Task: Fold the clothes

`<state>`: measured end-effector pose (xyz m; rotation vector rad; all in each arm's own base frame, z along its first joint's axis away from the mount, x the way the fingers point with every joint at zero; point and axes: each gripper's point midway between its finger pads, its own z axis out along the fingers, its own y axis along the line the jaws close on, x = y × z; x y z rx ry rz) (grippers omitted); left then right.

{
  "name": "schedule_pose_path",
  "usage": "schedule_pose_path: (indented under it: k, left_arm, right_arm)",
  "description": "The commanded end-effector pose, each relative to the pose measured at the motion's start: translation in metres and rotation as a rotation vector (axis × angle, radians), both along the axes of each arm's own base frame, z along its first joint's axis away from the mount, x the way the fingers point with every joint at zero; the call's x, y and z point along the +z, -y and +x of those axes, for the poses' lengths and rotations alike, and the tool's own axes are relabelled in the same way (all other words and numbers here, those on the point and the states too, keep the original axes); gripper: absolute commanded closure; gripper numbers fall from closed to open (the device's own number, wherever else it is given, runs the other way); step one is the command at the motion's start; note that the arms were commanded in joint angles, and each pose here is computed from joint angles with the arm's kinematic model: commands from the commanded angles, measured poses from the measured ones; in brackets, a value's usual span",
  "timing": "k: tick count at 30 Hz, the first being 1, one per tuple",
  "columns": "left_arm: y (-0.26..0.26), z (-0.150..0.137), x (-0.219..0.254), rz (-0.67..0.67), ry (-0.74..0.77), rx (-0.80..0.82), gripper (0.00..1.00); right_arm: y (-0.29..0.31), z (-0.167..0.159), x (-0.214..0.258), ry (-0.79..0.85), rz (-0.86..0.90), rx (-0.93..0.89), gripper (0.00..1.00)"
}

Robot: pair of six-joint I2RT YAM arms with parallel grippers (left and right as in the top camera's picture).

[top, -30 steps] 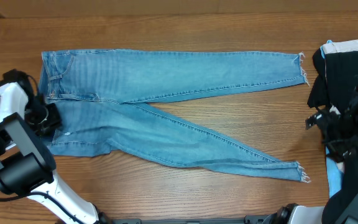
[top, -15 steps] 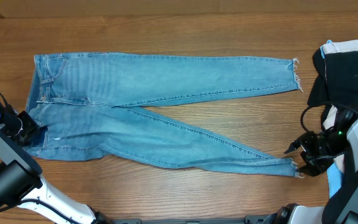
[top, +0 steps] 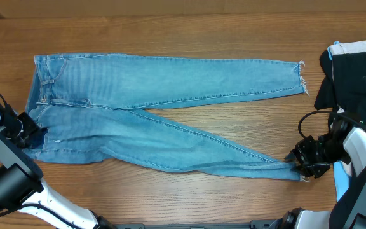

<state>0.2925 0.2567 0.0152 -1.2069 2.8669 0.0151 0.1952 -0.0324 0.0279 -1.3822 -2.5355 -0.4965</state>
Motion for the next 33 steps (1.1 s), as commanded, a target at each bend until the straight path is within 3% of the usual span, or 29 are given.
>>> schedule_pose_path:
  k: [1,5,7,9,10,14,18,22,24,25,28,33]
  left_arm:
    - [-0.007,0.005,0.003,0.017,0.015,0.011,0.48]
    - [-0.005,0.002,0.003,0.009,0.006,0.011,0.48]
    - [-0.005,0.002,0.003,0.008,0.004,0.011,0.48]
    - [-0.005,0.002,0.003,0.007,0.003,0.011,0.48]
    - [-0.005,0.002,0.003,0.007,0.003,0.011,0.48]
    - [-0.005,0.002,0.003,0.007,0.003,0.011,0.49]
    - [-0.005,0.002,0.003,0.007,0.004,0.011,0.49]
    - [-0.005,0.002,0.003,0.006,0.002,0.011,0.49]
    - [-0.005,0.002,0.003,0.005,0.002,0.011,0.48]
    - [-0.005,0.002,0.003,0.006,0.002,0.011,0.48]
    - [-0.004,0.002,0.004,0.003,0.004,0.011,0.46]
    - [-0.004,0.001,0.003,0.0,0.001,0.011,0.44]
  right_arm:
    - [0.005,0.002,-0.003,0.003,-0.038,-0.01,0.59]
    - [0.007,0.001,-0.013,-0.002,-0.06,-0.059,0.61]
    - [0.008,0.003,-0.017,0.017,-0.065,-0.06,0.73]
    - [0.009,0.009,-0.017,0.042,-0.065,-0.062,0.92]
    - [0.009,0.015,-0.016,0.067,-0.06,-0.062,0.96]
    - [0.03,0.06,0.016,0.246,-0.112,0.048,0.96]
    - [0.047,0.085,0.039,0.328,-0.182,0.082,0.96]
    - [0.01,0.103,0.056,0.492,0.004,0.191,0.96]
    - [-0.017,0.106,0.065,0.568,0.087,0.301,0.85]
    - [-0.031,0.104,0.064,0.577,0.104,0.374,0.68]
    - [-0.065,0.096,0.054,0.562,0.123,0.519,0.48]
    - [-0.109,0.072,0.02,0.472,0.07,0.742,0.4]
